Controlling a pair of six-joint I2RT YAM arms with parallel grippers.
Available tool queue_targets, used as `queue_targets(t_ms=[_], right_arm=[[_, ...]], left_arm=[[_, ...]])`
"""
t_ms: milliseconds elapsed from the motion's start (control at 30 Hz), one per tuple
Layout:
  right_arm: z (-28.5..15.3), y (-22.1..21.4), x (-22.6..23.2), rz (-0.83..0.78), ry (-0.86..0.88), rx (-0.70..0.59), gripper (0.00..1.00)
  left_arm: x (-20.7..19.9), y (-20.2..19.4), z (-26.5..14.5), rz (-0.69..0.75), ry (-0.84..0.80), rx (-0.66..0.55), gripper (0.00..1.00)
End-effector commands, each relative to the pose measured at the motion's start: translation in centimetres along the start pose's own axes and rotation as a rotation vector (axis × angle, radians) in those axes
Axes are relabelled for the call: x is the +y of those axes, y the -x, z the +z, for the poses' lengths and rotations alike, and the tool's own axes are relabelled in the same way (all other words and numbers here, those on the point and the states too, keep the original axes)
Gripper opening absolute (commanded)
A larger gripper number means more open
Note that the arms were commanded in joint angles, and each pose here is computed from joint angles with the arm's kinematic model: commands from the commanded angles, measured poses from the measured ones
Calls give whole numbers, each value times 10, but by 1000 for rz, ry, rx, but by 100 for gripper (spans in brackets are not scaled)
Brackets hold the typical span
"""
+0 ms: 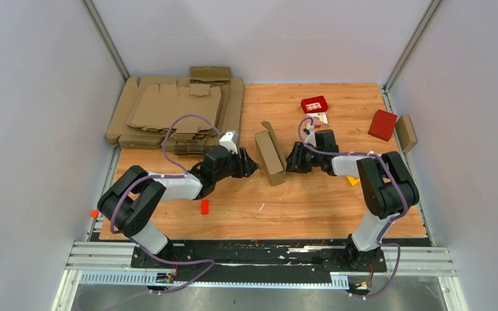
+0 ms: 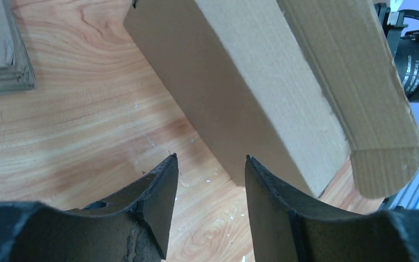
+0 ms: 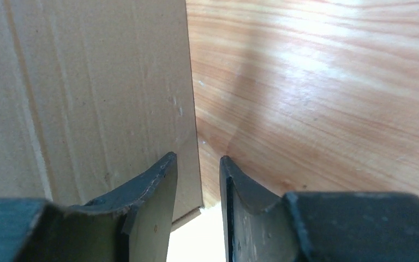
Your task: Fold the paper box
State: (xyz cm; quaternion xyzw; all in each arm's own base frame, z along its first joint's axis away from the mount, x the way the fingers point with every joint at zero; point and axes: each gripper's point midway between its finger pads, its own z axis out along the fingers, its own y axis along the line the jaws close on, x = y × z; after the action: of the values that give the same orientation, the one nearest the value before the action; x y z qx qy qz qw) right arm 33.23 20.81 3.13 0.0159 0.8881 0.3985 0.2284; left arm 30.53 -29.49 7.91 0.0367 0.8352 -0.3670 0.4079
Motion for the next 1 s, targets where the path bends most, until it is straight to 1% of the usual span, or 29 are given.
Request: queue_targets(t_ms=[0,67,167,233,333,467,567,800,867,967], right_arm=[[3,7,13,-186,-104,-21,36],[8,5,16,-229,-141,-13,36],[14,-4,24,-263,-130,20,36],[15,-12,30,-275,-113,52,36],[10,-17,42,-322,-86,55,36],[-5,-27,51,-349,-76,51,36],[-18,-41,59,-378,-73,43,37],[-51,-73,69,-418,-86,54,38],[-63,-71,68,-422,-117,27,38],[-76,-63,66,-432,-164,-16,39]], left_arm=[[-14,17,10,36,-40,-45,57],[-21,18,16,30,-71,-32,57],[-28,17,21,18,-108,-21,58],[-28,12,22,10,-115,-2,58],[-27,-3,18,-13,-130,53,56],[-31,-15,-1,-31,-152,65,56],[-39,-32,-15,-19,-165,99,56],[-68,-71,-52,24,-193,131,56],[-62,-76,-60,37,-154,119,56],[-52,-72,-68,44,-112,91,58]])
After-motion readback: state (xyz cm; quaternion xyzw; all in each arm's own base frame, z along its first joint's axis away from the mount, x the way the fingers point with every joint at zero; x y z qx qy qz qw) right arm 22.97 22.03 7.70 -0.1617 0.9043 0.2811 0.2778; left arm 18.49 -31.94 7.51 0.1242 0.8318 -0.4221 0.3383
